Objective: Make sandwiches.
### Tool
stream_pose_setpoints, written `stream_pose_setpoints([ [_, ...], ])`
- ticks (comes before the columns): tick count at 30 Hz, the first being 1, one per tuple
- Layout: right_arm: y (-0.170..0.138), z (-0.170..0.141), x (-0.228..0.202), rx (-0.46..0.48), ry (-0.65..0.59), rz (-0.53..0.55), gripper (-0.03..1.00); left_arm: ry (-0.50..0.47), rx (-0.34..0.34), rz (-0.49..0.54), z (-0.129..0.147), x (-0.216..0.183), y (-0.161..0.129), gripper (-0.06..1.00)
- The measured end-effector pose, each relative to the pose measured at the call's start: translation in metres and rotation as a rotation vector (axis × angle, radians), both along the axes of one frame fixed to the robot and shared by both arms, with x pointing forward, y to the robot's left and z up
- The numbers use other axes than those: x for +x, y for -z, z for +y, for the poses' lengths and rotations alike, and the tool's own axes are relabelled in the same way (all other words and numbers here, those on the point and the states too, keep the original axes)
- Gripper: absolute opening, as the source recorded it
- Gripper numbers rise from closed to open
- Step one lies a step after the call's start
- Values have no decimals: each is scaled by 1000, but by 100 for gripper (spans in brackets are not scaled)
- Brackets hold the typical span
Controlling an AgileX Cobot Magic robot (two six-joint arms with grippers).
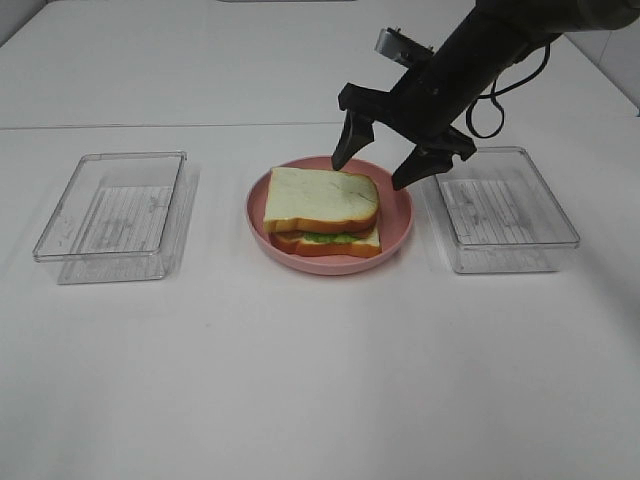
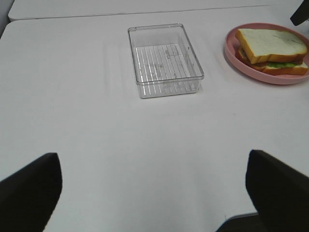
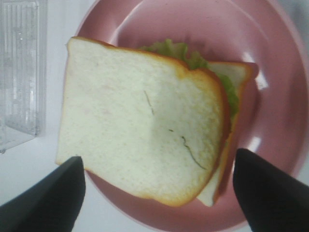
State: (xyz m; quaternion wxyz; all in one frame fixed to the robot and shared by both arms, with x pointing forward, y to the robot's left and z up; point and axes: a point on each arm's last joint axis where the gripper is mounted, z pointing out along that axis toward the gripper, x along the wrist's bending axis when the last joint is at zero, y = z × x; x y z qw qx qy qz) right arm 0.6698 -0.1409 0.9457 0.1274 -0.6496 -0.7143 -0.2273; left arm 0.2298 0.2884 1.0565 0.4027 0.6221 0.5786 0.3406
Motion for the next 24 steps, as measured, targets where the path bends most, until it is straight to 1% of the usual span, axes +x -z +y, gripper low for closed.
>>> stream_pose_setpoints([
  [1, -5, -3, -1, -34, 7, -10, 78, 0, 0, 0, 0, 0, 0, 97],
  [4, -8, -5, -1, -45, 17, -12, 78, 0, 0, 0, 0, 0, 0, 97],
  [6, -31, -11, -5, -95, 39, -62, 78, 0, 0, 0, 0, 0, 0, 97],
  [9, -38, -13, -5, -115, 43, -83, 78, 0, 0, 0, 0, 0, 0, 97],
  [11, -65, -25, -9, -204, 91, -165, 78, 0, 0, 0, 0, 0, 0, 97],
  [12, -65, -25, -9, -204, 91, -165, 78, 0, 0, 0, 0, 0, 0, 97],
  [13, -71, -28, -10, -225, 104, -185, 78, 0, 0, 0, 0, 0, 0, 97],
  [14, -80, -35, -12, -289, 113, -220, 78, 0, 0, 0, 0, 0, 0, 97],
  [15, -80, -35, -12, -289, 113, -220, 78, 0, 0, 0, 0, 0, 0, 97],
  [16, -86, -41, -15, -345, 112, -231, 78, 0, 0, 0, 0, 0, 0, 97],
  [17, -86, -41, -15, -345, 112, -231, 78, 0, 0, 0, 0, 0, 0, 97],
  [18, -87, -46, -15, -380, 108, -231, 78, 0, 0, 0, 0, 0, 0, 97],
  [19, -86, -54, -16, -417, 106, -203, 78, 0, 0, 0, 0, 0, 0, 97],
  [21, -86, -58, -17, -423, 112, -182, 78, 0, 0, 0, 0, 0, 0, 97],
  [22, -84, -73, -16, -441, 136, -150, 78, 0, 0, 0, 0, 0, 0, 97],
  [23, -84, -73, -16, -441, 136, -150, 78, 0, 0, 0, 0, 0, 0, 97],
  [24, -84, -82, -15, -447, 153, -134, 78, 0, 0, 0, 0, 0, 0, 97],
])
